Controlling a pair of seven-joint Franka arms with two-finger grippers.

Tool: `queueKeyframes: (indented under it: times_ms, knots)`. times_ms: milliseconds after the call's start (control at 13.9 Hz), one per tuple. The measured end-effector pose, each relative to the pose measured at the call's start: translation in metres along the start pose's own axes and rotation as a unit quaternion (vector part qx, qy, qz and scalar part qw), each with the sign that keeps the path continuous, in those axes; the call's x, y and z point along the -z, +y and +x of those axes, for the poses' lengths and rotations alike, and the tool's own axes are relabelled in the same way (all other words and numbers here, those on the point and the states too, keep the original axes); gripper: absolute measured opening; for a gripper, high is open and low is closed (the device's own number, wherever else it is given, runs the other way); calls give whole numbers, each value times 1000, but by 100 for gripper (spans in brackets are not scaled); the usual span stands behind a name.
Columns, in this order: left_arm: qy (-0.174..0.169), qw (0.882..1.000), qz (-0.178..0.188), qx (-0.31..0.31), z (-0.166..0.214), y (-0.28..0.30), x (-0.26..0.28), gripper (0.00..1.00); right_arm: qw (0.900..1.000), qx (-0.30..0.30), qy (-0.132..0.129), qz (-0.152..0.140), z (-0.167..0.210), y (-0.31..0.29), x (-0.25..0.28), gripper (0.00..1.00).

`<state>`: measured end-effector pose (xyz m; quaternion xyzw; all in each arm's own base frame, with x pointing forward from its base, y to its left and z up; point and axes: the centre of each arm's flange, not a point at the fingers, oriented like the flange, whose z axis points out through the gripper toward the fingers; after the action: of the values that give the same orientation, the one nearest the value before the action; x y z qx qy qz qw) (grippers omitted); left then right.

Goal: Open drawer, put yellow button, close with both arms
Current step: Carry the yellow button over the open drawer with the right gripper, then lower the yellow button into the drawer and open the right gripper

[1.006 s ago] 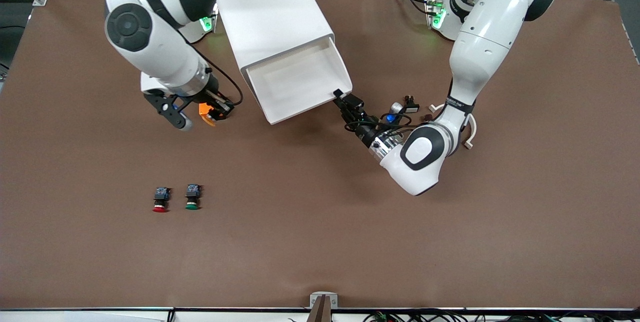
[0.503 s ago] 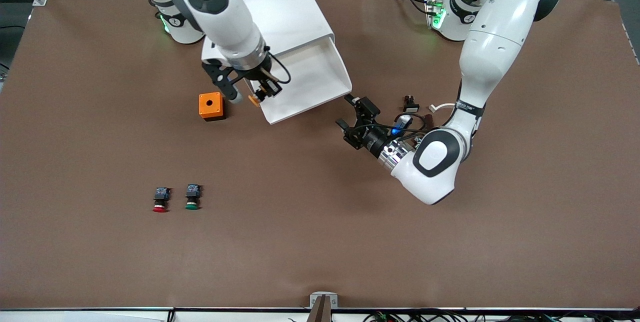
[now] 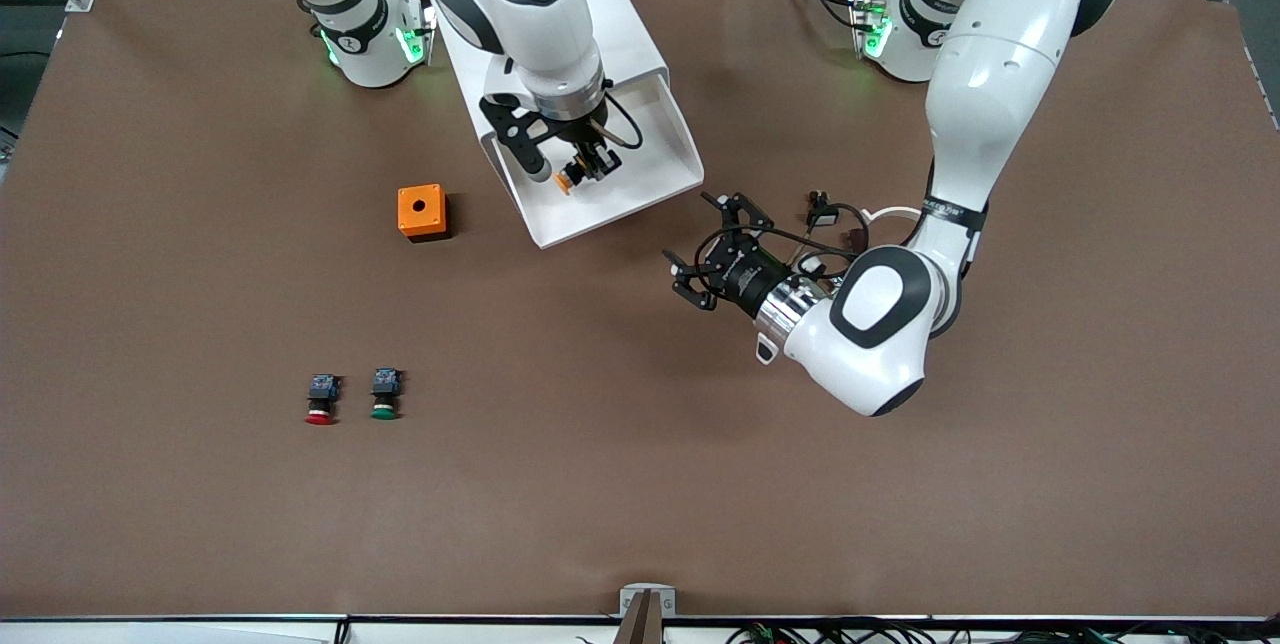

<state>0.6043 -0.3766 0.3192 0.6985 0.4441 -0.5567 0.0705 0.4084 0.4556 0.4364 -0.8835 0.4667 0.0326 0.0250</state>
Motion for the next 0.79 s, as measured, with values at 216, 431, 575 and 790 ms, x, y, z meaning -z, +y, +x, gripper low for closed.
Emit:
queueKeyframes:
  times_ms: [216,431,575,790]
  knots:
    - [115,988,-48,-93,-43,-10,9,99,1000,-16,0,9,-21,1,-4,34]
    - [222,961,-75,-149,-71,-15,11,99,1000,-26,3,12,-38,3,-4,34]
    - [281,941,-90,-167,-81,-12,7,99,999,-29,10,12,-48,5,-8,34]
    - [350,912,-104,-187,-91,-7,1,99,999,-40,17,10,-62,0,-20,34]
